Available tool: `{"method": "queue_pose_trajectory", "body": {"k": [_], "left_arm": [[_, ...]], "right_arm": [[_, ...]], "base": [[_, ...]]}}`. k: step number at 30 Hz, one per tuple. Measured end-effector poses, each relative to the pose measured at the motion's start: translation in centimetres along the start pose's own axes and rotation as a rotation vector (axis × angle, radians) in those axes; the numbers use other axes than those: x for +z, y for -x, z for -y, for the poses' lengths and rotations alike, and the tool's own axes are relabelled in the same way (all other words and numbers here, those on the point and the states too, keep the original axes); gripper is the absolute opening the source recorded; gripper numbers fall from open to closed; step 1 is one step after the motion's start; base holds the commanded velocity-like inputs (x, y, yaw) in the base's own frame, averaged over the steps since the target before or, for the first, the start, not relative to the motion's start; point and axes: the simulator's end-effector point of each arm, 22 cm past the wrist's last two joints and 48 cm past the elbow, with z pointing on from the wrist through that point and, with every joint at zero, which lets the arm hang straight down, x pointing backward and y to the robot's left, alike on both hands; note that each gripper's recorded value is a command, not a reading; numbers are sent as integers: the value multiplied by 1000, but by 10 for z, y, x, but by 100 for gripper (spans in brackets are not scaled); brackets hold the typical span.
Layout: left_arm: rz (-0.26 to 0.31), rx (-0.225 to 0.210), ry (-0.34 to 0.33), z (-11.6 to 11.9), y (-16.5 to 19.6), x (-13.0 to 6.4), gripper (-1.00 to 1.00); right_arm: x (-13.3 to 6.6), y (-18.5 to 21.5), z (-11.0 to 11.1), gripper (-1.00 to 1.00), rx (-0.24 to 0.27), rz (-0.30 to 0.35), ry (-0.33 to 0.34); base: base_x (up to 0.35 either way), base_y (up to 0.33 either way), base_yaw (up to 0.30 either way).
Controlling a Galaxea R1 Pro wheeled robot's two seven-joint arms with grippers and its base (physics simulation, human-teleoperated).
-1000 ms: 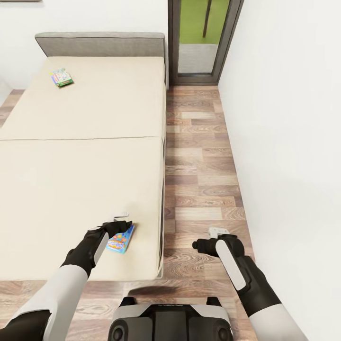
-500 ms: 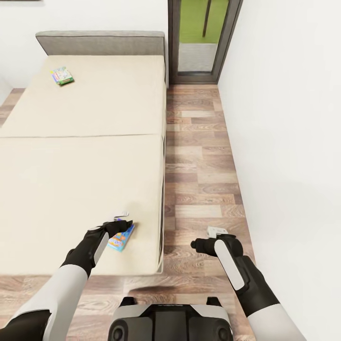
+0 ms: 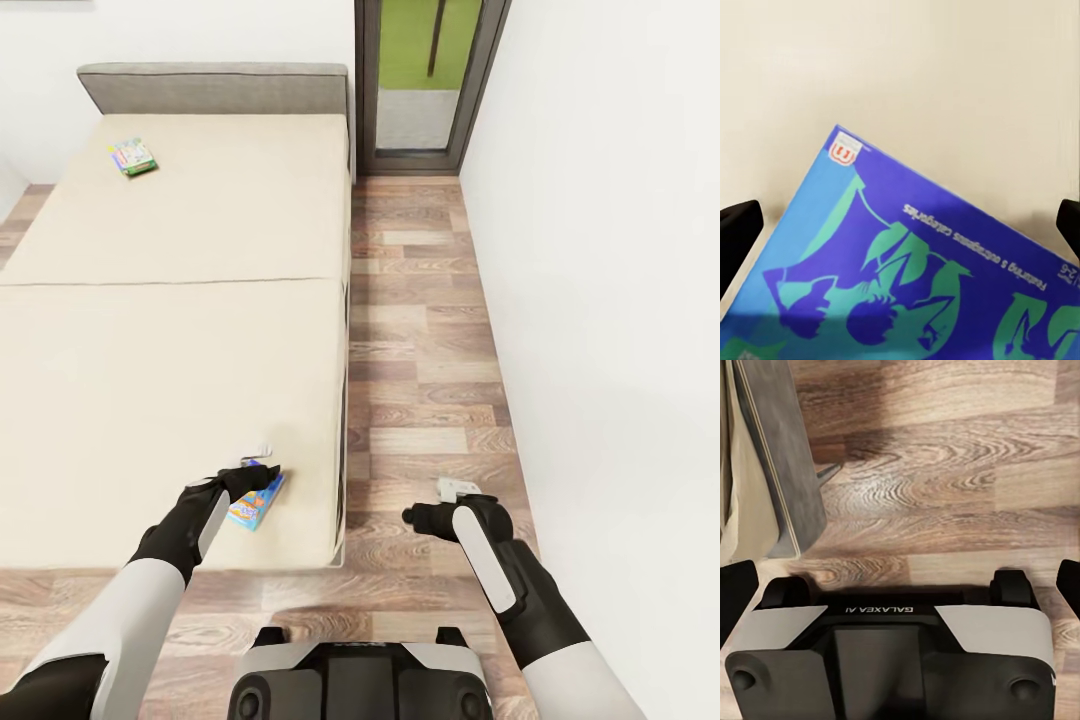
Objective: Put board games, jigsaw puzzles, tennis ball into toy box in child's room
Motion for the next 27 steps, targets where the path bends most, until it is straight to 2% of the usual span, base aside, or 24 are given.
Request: {"method": "queue_pose_trajectory", "body": {"k": [27], "left_arm": [[0,1,-1,0,0,0,100]], "right_arm": [[0,0,-1,100,-1,0,2]], "base": [[-92,0,0]]}}
